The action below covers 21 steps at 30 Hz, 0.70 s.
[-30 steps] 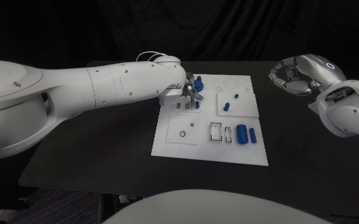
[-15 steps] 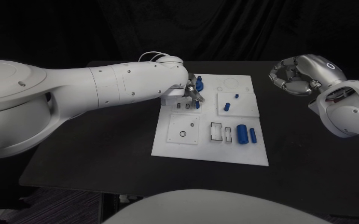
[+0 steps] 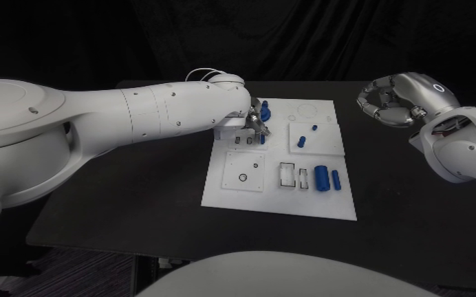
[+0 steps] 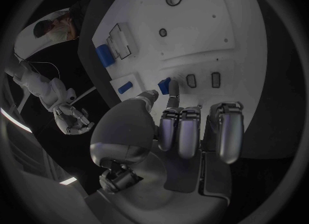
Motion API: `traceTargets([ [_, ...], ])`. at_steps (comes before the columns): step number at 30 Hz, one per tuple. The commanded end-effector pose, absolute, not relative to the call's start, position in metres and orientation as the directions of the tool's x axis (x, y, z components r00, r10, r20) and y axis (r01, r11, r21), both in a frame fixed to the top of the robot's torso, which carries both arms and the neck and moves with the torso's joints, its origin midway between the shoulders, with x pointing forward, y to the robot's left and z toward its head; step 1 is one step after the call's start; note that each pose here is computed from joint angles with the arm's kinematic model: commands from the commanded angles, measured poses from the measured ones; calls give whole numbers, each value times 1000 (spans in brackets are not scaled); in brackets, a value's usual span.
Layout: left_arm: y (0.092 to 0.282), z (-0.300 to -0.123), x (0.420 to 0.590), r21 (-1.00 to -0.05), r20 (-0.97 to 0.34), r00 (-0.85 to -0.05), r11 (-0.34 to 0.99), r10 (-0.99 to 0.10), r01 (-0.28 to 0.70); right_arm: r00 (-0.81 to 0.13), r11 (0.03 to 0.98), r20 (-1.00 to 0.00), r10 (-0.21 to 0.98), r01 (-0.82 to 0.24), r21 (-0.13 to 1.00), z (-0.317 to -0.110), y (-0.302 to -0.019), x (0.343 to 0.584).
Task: Assemble the parts on the task board
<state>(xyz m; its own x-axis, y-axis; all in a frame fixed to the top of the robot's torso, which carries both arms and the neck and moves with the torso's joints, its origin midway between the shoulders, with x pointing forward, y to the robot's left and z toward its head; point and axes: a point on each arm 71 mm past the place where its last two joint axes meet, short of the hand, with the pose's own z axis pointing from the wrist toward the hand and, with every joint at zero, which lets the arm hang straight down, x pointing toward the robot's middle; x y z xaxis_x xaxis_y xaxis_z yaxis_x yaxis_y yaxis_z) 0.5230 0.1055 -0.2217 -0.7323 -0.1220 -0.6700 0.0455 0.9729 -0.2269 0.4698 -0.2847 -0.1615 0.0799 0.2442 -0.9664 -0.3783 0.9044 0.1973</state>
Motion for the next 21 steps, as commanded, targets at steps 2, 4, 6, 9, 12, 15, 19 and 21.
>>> traceTargets([
  [2,103,-224,521,-229,-653,-750,971,-103,66,88,905,-966,244,-380,194,-162,-285,470],
  [4,103,-224,521,-228,-652,-752,971,-100,68,88,905,-966,244,-379,194,-162,-285,470],
  [6,102,-224,521,-227,-650,-753,971,-98,69,87,905,-966,244,-379,194,-162,-285,470],
  [9,102,-225,521,-226,-649,-755,971,-96,71,87,905,-966,244,-379,194,-162,-284,470],
  [12,101,-225,521,-225,-647,-756,972,-94,71,87,905,-966,244,-379,194,-162,-284,470],
  [15,102,-226,521,-224,-647,-757,972,-94,71,87,905,-966,244,-378,194,-162,-285,470],
  [19,102,-226,522,-225,-647,-757,972,-95,70,86,905,-966,243,-378,194,-162,-284,470],
  [21,102,-226,522,-225,-647,-756,972,-96,69,85,905,-966,243,-378,194,-163,-284,470],
])
